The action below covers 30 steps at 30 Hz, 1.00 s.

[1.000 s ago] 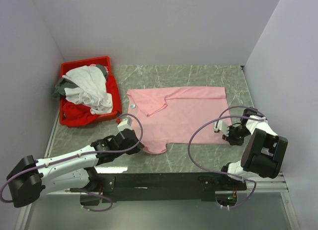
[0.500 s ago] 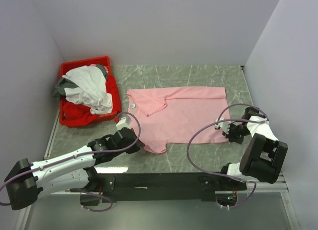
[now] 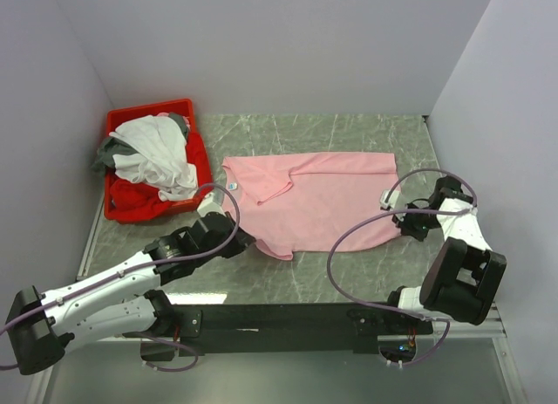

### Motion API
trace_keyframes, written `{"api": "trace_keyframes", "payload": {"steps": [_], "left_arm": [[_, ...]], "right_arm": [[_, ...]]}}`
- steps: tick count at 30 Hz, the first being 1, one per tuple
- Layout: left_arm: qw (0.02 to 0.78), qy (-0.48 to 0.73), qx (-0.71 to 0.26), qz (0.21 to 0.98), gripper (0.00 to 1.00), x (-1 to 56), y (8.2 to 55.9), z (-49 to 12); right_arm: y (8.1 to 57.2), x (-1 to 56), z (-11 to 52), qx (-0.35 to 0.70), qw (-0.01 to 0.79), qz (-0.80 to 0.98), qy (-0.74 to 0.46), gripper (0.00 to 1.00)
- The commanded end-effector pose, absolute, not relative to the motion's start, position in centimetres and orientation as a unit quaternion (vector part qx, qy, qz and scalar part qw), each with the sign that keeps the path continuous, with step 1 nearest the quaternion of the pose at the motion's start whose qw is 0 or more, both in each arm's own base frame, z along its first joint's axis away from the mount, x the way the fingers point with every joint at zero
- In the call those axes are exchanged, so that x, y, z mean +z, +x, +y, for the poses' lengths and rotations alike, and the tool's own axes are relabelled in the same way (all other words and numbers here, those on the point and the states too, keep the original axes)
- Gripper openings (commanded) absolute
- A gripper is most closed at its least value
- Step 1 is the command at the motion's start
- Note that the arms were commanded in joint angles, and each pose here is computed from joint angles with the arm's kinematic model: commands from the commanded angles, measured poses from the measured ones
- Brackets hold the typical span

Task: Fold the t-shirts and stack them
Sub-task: Fold the tshirt

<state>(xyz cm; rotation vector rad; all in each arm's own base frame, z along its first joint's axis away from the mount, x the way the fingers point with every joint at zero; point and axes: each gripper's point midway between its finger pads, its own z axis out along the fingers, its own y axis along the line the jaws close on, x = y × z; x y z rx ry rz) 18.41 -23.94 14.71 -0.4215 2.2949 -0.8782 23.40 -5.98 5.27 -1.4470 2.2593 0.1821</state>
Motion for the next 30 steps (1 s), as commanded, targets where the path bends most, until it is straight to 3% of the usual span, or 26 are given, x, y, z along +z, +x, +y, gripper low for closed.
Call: {"api": "trace_keyframes", "payload": {"steps": [1,21,30], "left_arm": [[0.341,-0.185,-0.343,0.855,0.00,17.2,20.1,-23.8],[0.410,-0.206,-0.334,0.823,0.00,20.9,28.2,-22.1],[0.409,-0.169,-0.305,0.843,0.00,20.3,33.2,-23.7]], "right_arm": [[26.8,7.5,-6.4,0.045,0.277,0.820,-0.499,0.00],[32.6,7.7,-7.1,0.066,0.324,0.837,-0.435,0.00],[35.4,7.3,-7.4,0.072,0.334,0.849,-0.404,0.00]]}}
